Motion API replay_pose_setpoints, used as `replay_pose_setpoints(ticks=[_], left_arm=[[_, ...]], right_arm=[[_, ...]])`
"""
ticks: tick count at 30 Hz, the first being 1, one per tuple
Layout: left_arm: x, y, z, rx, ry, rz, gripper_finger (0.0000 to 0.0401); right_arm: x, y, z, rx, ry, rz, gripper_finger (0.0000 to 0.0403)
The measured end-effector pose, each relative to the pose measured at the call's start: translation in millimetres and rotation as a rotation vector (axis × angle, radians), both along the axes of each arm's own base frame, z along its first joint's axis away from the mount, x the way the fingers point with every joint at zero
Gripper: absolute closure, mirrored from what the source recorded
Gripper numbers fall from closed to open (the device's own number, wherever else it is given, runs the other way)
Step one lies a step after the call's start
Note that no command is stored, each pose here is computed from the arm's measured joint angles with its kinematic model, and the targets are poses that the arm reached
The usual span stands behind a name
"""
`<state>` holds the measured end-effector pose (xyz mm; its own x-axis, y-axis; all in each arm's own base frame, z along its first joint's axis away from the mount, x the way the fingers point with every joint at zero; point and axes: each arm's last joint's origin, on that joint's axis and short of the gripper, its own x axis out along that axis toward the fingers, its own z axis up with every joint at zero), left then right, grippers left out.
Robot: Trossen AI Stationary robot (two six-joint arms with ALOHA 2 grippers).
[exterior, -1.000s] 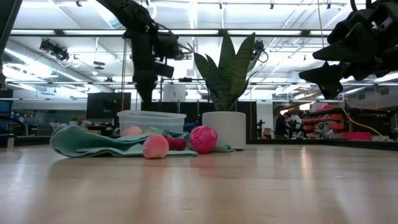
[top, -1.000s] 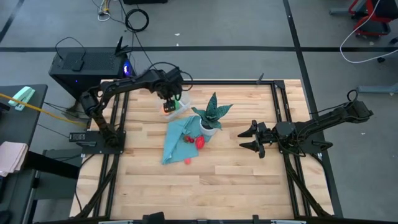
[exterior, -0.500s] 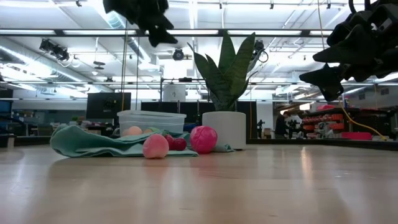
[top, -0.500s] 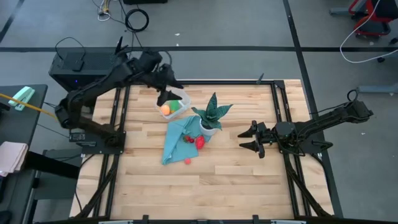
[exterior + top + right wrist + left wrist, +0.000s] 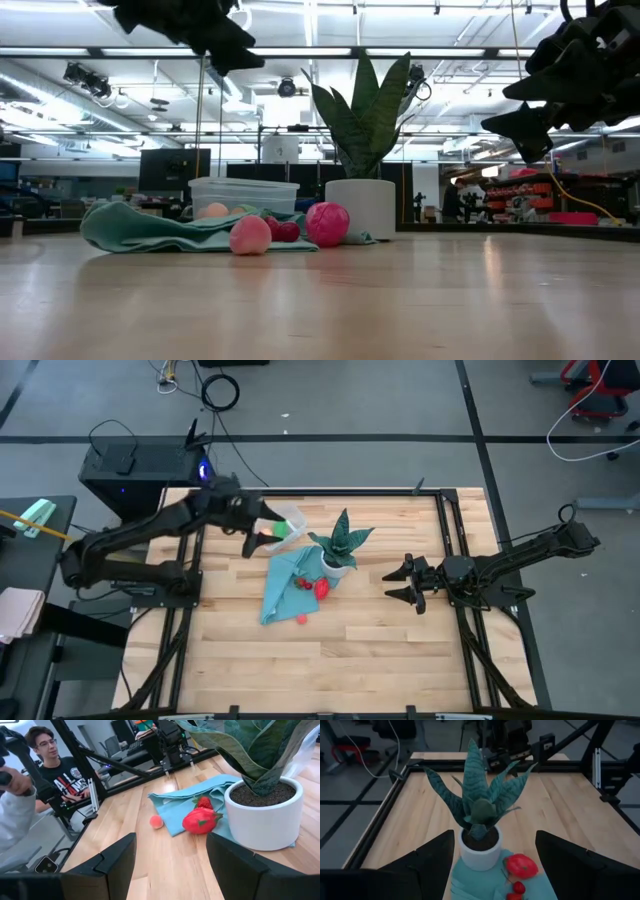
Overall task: Pick and placing Produce into tupperware
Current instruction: Put the strawberry into the transparent bin
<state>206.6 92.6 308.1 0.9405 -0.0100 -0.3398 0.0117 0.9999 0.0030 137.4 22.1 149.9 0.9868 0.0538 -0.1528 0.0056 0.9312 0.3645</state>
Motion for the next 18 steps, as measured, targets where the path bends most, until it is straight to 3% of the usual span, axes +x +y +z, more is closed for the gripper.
replay_pose_setpoints(ticks=[13, 18], left_arm=[[-8, -42, -66, -0.075, -0.036, 0.082, 0.0113], [-7, -60, -82, -0.109, -0.07, 0.047, 0.0113]], right_arm=[[0, 0, 0, 0.0, -0.001, 0.0, 0.0157], [0, 0, 0, 0.0, -0.001, 0.0, 0.0157]])
